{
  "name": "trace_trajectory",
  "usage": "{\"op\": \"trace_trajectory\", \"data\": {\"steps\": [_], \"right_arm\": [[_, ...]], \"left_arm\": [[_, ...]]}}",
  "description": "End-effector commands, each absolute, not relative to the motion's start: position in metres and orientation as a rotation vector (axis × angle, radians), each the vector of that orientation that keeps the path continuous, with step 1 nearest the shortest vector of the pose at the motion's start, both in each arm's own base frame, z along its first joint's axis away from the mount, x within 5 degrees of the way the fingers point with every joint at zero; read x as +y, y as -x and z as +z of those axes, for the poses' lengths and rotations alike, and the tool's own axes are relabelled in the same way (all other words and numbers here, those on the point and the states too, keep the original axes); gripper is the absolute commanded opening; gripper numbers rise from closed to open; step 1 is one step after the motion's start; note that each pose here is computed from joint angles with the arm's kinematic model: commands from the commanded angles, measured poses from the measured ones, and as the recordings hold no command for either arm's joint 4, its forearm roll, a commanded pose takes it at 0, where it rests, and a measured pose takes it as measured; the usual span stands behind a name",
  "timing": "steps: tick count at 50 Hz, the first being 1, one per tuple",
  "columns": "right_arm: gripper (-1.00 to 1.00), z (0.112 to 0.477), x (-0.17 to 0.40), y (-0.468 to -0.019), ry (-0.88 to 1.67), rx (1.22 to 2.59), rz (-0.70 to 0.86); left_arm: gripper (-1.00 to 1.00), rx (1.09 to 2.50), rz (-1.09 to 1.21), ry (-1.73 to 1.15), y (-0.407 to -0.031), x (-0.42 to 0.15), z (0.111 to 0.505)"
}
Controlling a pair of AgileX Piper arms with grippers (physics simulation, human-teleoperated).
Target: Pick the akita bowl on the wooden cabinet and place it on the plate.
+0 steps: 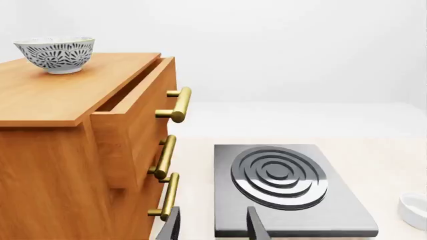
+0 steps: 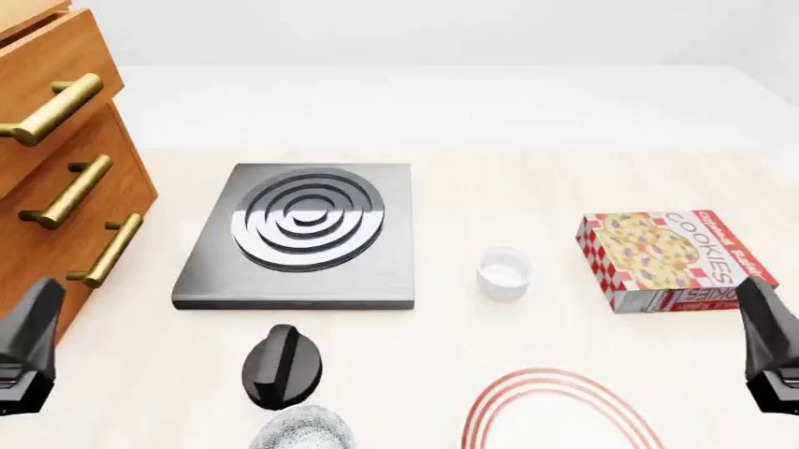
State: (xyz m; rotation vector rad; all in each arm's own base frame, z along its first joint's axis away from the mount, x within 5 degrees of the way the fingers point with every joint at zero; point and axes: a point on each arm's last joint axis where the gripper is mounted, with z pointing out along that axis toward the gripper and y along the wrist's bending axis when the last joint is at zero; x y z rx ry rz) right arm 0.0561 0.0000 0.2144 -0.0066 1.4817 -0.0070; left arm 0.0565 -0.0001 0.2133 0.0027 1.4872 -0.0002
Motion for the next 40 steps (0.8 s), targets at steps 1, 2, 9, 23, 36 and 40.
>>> {"op": "trace_trajectory", "data": {"steps": [1, 2, 9, 23, 36, 40], "right_arm": [[1.00, 0.218, 0.000, -0.056, 0.019, 1.478, -0.020], [1.00, 0.219, 0.000, -0.056, 0.018, 1.478, -0.020], [1.00, 0.219, 0.000, -0.056, 0.017, 1.479, -0.019], [1.00, 0.217, 0.000, -0.057, 0.017, 1.479, -0.019], [1.00, 0.215, 0.000, -0.057, 0.017, 1.479, -0.019], [1.00, 0.215, 0.000, -0.057, 0.017, 1.479, -0.019]], "left_arm": [[1.00, 1.501, -0.007, -0.013, -0.058, -0.001, 0.213], [1.00, 1.500, -0.006, -0.015, -0.057, -0.001, 0.213], [1.00, 1.497, -0.016, -0.032, -0.056, -0.002, 0.216], [1.00, 1.521, -0.027, 0.013, -0.057, 0.000, 0.250], [1.00, 1.441, -0.036, -0.036, -0.034, -0.002, 0.293], [1.00, 1.424, -0.038, -0.047, -0.030, -0.002, 0.309]]}}
